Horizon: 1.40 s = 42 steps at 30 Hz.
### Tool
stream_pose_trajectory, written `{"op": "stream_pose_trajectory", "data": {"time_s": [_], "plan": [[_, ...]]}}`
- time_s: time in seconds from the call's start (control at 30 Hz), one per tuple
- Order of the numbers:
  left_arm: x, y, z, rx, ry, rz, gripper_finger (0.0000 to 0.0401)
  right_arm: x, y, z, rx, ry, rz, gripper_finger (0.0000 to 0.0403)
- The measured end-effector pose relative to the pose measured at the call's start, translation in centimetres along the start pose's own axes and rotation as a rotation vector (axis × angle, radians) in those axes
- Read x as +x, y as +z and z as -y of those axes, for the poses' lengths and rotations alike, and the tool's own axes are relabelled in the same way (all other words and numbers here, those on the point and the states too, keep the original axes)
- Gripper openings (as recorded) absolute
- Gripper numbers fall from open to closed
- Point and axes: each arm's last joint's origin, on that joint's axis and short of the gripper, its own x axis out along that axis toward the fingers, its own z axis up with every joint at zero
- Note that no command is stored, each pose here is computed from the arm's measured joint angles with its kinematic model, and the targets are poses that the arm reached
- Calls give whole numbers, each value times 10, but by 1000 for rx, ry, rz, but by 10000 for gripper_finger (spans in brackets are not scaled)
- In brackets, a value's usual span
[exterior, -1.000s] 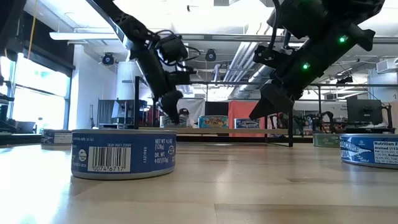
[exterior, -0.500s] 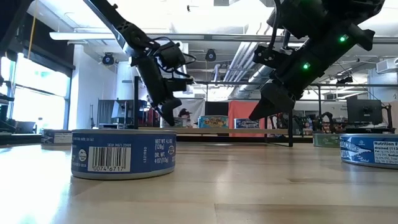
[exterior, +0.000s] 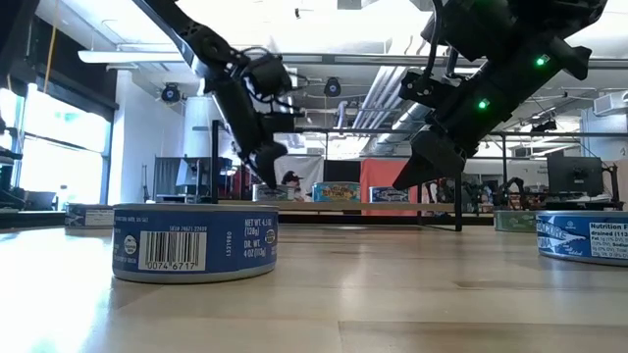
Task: Stack canned seafood by type on shelf
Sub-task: Put the green tuna can on the shelf, then put the dark blue tuna can aligned with the other dark blue tuna can on the shelf
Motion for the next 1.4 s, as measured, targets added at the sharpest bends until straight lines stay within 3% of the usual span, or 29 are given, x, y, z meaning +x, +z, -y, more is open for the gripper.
{"op": "stream_pose_trajectory", "data": {"time_s": [0.23,0.43,0.57,0.67,0.8,0.93,1.4], "plan": [[-43,15,20,41,-39,137,0,0,1,0,6,2,5,232],[-94,20,68,163,-145,257,0,2,-2,-1,42,21,46,232],[-120,14,110,248,-236,311,0,4,-12,-5,81,151,126,232],[-134,7,138,248,-306,358,0,4,-19,-5,121,247,199,232],[-137,-18,169,230,-321,451,0,2,-20,-5,137,324,258,232],[-133,-37,181,141,-333,507,0,2,-17,-6,139,339,263,232],[-115,-86,182,-38,-359,631,0,4,-14,-5,163,371,273,232]]}}
